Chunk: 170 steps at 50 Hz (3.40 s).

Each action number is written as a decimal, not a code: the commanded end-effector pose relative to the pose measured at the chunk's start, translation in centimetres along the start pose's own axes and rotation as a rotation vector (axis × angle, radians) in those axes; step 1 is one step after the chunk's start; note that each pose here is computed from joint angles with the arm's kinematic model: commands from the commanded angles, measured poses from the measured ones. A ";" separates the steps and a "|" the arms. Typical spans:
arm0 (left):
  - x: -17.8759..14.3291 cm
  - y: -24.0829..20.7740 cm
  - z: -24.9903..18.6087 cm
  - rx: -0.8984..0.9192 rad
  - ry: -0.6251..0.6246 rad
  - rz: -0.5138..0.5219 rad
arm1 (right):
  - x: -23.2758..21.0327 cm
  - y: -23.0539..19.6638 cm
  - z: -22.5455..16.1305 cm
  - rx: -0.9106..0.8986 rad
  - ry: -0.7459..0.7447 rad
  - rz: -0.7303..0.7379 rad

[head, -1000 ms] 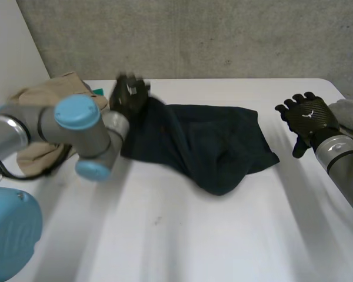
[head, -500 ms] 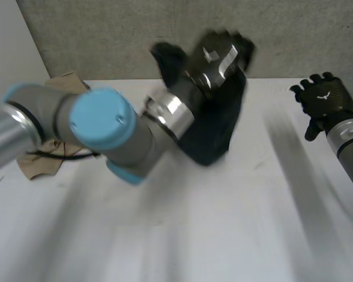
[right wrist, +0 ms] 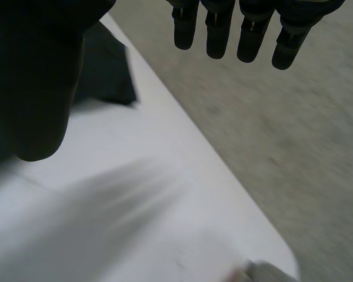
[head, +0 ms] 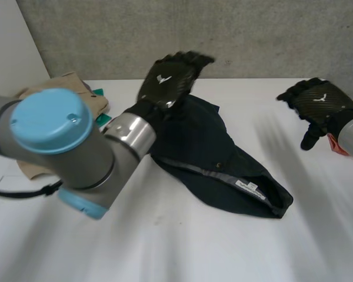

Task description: Fold the laundry.

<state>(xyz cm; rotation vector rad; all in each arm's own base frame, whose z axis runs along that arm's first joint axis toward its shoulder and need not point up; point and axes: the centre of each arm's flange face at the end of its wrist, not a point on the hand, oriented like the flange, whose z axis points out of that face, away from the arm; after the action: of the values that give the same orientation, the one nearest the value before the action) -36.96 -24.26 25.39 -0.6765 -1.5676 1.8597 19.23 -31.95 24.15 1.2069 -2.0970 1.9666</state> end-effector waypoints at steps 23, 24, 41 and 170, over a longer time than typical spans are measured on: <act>-7.6 12.4 1.8 -0.280 -0.162 0.265 | -9.2 3.3 -2.0 -0.093 -0.212 -0.153; -7.5 12.9 2.3 -0.274 -0.158 0.269 | -9.2 3.3 -2.0 -0.095 -0.210 -0.154; -5.0 8.2 10.3 0.227 -0.127 0.357 | -7.5 3.9 -1.3 -0.096 -0.136 -0.154; -20.5 9.0 9.4 0.070 -0.378 0.185 | -6.0 -3.3 17.5 0.311 0.118 0.247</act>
<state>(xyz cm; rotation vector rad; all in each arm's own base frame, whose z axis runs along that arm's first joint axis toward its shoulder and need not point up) -31.00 -44.88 17.69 -0.5021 -1.7693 2.2081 31.96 -41.12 22.68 0.9520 -2.2004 2.3377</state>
